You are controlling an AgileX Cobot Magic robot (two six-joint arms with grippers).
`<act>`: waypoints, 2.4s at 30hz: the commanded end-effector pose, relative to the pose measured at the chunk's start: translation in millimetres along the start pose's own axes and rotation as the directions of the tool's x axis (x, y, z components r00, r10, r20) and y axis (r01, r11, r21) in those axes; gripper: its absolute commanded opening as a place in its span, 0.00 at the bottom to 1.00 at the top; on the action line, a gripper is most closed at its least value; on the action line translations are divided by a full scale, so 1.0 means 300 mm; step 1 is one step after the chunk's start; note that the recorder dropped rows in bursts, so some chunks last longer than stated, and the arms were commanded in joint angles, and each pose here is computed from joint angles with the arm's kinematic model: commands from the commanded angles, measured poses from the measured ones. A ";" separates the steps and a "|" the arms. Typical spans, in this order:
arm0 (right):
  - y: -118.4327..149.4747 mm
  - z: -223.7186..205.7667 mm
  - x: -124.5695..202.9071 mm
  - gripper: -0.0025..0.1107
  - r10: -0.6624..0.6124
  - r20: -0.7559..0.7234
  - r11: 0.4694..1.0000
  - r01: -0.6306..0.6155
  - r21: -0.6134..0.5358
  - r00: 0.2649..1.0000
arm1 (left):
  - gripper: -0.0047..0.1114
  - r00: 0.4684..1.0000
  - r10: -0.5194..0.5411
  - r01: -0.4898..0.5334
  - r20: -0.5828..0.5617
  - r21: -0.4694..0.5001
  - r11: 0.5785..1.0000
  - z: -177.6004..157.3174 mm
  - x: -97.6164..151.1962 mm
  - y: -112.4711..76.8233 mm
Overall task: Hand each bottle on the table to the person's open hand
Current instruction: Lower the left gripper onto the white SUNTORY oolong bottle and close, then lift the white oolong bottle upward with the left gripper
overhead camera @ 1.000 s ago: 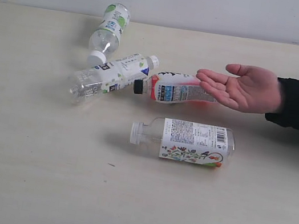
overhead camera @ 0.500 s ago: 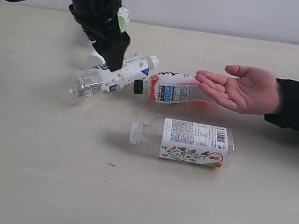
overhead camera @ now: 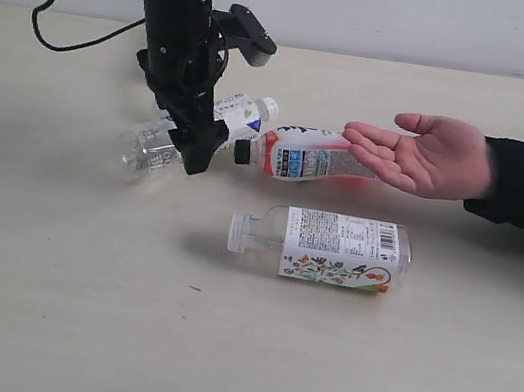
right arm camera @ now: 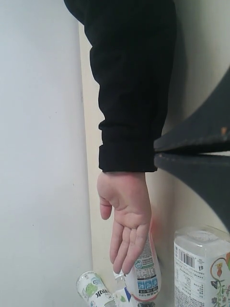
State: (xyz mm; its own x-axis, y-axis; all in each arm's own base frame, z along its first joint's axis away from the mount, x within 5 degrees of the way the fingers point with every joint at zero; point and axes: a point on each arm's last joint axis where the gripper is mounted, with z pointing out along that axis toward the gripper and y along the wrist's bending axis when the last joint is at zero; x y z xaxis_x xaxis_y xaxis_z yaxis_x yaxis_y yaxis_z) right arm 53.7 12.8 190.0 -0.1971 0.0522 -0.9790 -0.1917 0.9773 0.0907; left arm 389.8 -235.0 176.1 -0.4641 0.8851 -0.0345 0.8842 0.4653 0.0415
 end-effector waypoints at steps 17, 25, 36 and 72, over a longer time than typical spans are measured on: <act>-0.001 0.000 0.003 0.02 0.006 0.007 1.000 -0.006 0.004 1.000 | 0.91 0.999 0.022 -0.017 0.047 -0.089 0.996 0.074 -0.021 0.057; -0.001 0.000 0.003 0.02 0.006 0.007 1.000 -0.006 0.004 1.000 | 0.91 0.999 0.013 -0.010 0.041 -0.085 0.996 0.118 -0.019 0.073; -0.001 0.000 0.002 0.02 0.010 0.007 1.000 -0.010 0.003 1.000 | 0.91 0.999 0.010 -0.007 0.038 -0.077 0.997 0.127 -0.019 0.071; 0.000 0.000 0.002 0.02 0.014 0.007 1.000 -0.014 0.002 1.000 | 0.21 0.997 -0.070 0.069 -0.043 -0.031 0.997 0.184 -0.002 0.061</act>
State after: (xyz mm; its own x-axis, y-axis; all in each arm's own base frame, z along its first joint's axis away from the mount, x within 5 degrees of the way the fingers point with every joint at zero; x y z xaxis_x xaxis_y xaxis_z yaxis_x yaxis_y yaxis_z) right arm 53.7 13.0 190.0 -0.1985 0.0598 -0.9783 -0.1922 0.9764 0.0986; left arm 408.1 -228.6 120.3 -0.4932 0.8699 0.0082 0.8680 0.4915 0.0708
